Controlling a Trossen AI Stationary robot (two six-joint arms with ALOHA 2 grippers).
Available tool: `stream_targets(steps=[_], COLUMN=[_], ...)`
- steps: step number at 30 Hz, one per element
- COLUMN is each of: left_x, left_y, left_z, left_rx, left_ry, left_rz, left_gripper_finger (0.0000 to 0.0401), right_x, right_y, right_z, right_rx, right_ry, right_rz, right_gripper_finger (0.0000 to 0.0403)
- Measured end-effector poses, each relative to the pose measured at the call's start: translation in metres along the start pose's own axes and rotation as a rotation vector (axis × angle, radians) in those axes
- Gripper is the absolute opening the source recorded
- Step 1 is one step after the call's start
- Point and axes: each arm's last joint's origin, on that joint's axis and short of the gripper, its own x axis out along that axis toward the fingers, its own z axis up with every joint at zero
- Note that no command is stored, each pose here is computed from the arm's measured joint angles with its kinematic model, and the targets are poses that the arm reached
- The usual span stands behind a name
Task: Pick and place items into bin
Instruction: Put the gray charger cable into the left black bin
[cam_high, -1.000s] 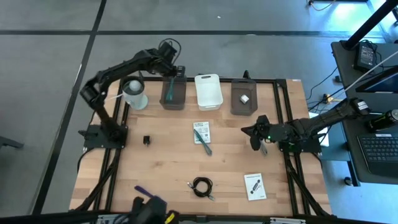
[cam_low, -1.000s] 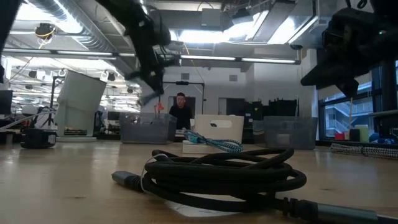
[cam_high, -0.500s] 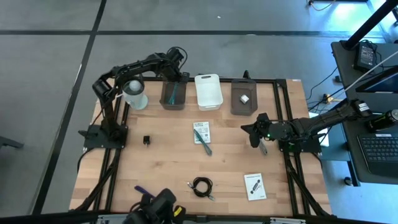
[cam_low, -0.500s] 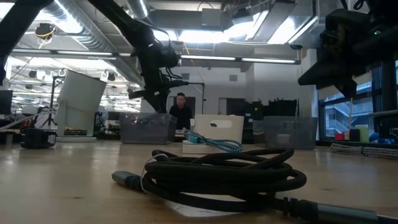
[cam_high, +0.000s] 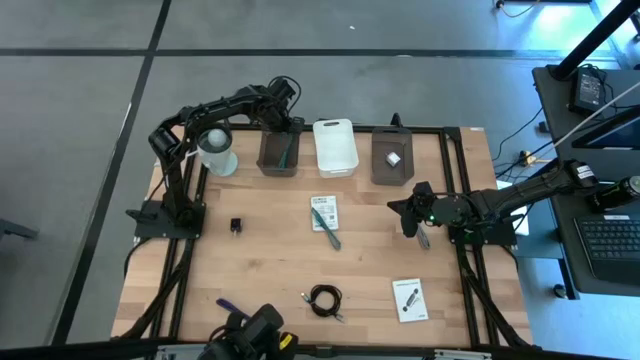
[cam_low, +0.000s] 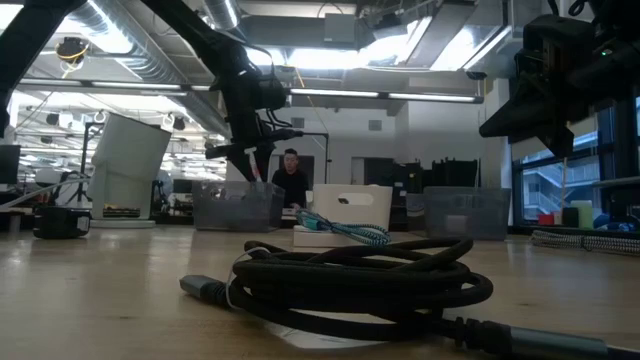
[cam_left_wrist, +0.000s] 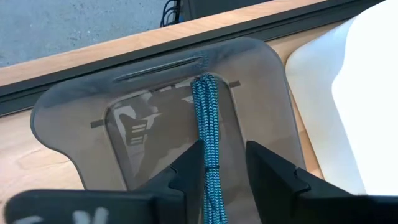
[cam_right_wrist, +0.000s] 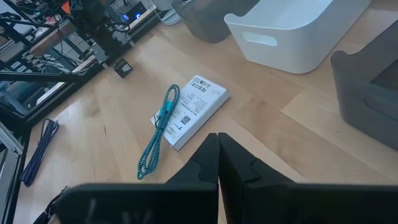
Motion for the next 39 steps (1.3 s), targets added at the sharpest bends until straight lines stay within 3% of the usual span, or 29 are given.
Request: stream_targets(steps=[7, 12, 17, 22, 28, 31, 34, 39], left_x=[-0.014, -0.055, -0.104, -0.132, -0.129, -0.122, -0.109, -0.086], left_y=[-0.003, -0.013, -0.032, -0.06, -0.092, -0.103, -0.105, -0.105], left_z=[0.0, -0.002, -0.022, -0.06, -0.115, -0.142, -0.172, -0.222], left_rx=[0.006, 0.031, 0.12, 0.244, 0.394, 0.507, 0.68, 0.704], left_ry=[-0.041, -0.2, -0.348, -0.457, -0.473, -0.429, -0.297, -0.217], left_rz=[-0.015, -0.055, -0.079, -0.059, -0.051, -0.078, -0.101, -0.11], left_gripper_finger=[0.015, 0.0148, 0.0126, 0.0079, 0.0008, 0.0004, 0.0002, 0.0002], right_x=[0.0, 0.0, 0.0, 0.0, 0.0, 0.0, 0.0, 0.0], right_y=[0.0, 0.0, 0.0, 0.0, 0.0, 0.0, 0.0, 0.0], right_z=[0.0, 0.0, 0.0, 0.0, 0.0, 0.0, 0.0, 0.0], right_rx=[0.0, -0.003, -0.006, -0.047, -0.059, -0.079, -0.089, -0.086], right_ry=[0.0, 0.002, 0.003, 0.003, 0.003, 0.003, 0.002, 0.002], right_rz=[0.0, 0.001, 0.0, 0.0, 0.0, 0.0, 0.0, 0.0], right_gripper_finger=[0.0002, 0.0013, 0.0019, 0.002, 0.0021, 0.0021, 0.0021, 0.0021])
